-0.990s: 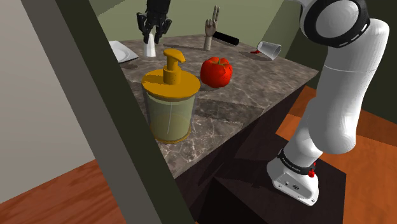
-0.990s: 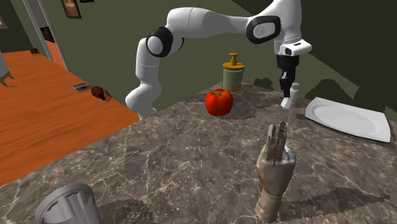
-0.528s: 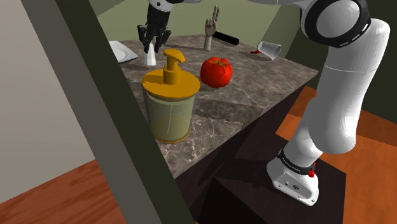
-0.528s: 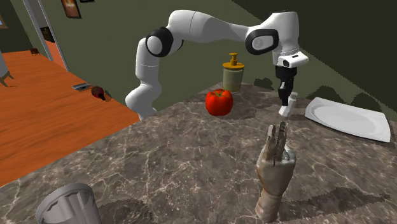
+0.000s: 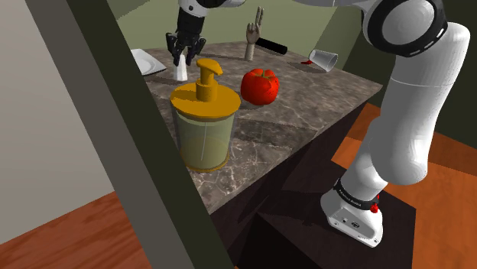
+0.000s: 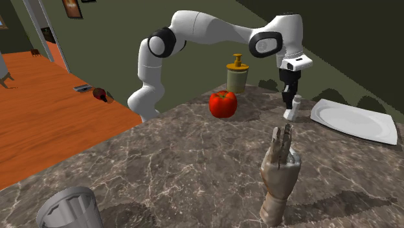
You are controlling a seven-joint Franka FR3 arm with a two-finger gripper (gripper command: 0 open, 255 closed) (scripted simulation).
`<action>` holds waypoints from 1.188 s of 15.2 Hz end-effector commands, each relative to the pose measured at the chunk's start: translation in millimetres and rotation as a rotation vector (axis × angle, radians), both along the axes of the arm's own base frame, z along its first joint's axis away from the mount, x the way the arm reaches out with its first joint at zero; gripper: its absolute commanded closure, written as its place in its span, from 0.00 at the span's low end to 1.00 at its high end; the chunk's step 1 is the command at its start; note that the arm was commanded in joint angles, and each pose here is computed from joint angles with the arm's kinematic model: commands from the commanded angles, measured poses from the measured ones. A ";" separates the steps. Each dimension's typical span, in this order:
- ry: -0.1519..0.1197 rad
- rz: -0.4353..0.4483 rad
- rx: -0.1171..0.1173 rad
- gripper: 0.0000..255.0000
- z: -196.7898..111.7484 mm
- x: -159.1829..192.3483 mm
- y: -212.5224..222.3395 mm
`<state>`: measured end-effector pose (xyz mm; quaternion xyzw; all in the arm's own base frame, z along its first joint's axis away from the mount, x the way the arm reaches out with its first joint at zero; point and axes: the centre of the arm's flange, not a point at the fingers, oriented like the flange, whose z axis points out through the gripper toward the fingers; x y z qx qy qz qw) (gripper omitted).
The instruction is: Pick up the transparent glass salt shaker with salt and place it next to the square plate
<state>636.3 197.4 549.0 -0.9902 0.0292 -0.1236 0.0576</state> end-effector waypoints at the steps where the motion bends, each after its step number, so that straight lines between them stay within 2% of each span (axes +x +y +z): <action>1: 0.000 0.000 0.000 0.00 0.1 0.0 0.0; 6: 0.000 0.000 0.000 0.00 0.1 0.0 0.0; 10: 0.000 0.000 0.000 0.00 48.2 -12.4 -5.3; 18: 0.000 0.000 0.000 0.00 48.2 -12.4 -5.3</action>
